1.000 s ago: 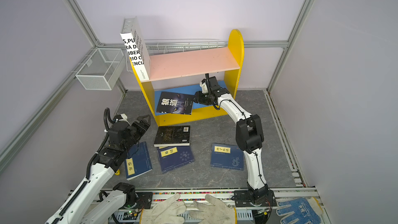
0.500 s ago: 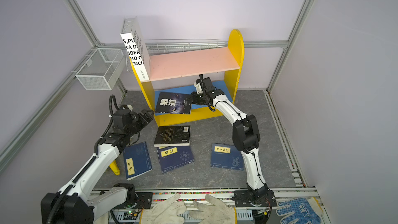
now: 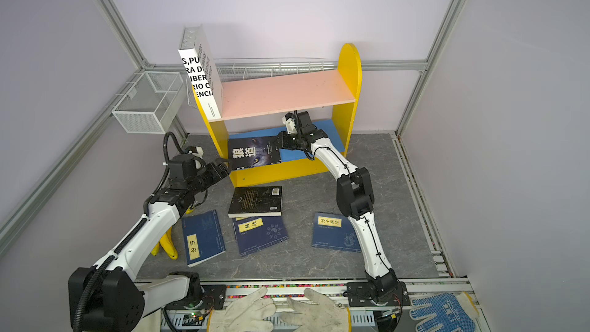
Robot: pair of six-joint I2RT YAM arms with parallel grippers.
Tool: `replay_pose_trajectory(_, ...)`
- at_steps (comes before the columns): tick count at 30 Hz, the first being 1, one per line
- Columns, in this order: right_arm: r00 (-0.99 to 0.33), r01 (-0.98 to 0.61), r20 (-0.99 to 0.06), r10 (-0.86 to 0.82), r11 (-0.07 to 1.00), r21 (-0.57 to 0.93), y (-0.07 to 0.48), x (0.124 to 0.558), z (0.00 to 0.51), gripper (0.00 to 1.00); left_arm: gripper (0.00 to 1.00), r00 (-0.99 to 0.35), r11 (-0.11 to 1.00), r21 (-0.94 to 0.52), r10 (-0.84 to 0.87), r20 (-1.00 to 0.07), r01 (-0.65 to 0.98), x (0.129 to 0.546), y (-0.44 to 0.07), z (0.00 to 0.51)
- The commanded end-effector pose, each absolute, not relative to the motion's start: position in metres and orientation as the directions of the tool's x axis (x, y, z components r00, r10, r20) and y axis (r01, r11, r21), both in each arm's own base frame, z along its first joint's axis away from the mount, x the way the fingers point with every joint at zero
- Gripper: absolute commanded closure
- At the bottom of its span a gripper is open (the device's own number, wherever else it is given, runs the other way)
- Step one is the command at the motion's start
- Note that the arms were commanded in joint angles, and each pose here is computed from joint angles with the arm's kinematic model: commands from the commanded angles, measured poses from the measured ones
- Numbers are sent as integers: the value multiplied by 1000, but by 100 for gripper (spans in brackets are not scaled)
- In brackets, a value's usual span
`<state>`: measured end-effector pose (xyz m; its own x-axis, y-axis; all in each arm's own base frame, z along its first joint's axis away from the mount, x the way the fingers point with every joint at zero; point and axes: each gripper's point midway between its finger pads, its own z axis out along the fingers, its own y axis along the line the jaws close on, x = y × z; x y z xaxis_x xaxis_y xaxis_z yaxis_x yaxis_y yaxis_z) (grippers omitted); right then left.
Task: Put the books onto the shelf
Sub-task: 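Press the wolf-cover book against the shelf back with the right gripper, then release the wolf-cover book and lower both grippers to the black Murphy's Law book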
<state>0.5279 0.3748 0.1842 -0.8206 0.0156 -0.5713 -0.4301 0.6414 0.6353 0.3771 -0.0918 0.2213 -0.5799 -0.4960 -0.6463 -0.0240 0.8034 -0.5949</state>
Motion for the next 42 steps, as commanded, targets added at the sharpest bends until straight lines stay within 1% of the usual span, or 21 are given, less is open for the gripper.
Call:
replay_pose_trajectory(1,-806,-474,-592,15,583,660,390,526,195,62,11,-559,815,-580,-481,-676,1,380,-88,230)
replay_pose_trajectory(9,-783,-524,-622,37,501,689,402,528,214,60,10,-541,822,-569,-484,-688,-13,371,-81,233)
replay_pose_trajectory(13,-788,-523,-614,52,471,710,406,526,221,60,10,-536,825,-565,-486,-690,-20,363,-78,235)
replay_pose_trajectory(17,-800,-473,-596,70,537,699,392,530,212,52,10,-536,827,-561,-488,-689,-31,354,-75,236)
replay_pose_trajectory(19,-800,-430,-591,98,594,680,377,534,209,51,10,-534,829,-558,-489,-690,-37,349,-73,237)
replay_pose_trajectory(22,-784,-380,-605,139,663,645,352,540,213,46,10,-535,831,-556,-487,-690,-39,341,-71,239)
replay_pose_trajectory(25,-767,-382,-623,153,671,635,336,537,227,46,10,-554,835,-549,-477,-683,-42,331,-71,235)
replay_pose_trajectory(29,-761,-417,-633,142,641,645,335,516,243,47,10,-600,837,-545,-465,-651,-57,319,-73,221)
replay_pose_trajectory(31,-781,-414,-608,141,612,673,339,504,242,48,11,-612,831,-552,-470,-636,-65,312,-74,213)
replay_pose_trajectory(35,-810,-388,-571,135,607,694,342,478,229,48,11,-656,815,-572,-479,-583,-87,300,-78,193)
replay_pose_trajectory(40,-844,-313,-513,156,634,708,321,426,200,34,11,-723,821,-551,-470,-506,-149,289,-78,153)
replay_pose_trajectory(42,-856,-280,-487,174,636,719,313,404,187,30,11,-732,815,-556,-479,-484,-166,289,-79,141)
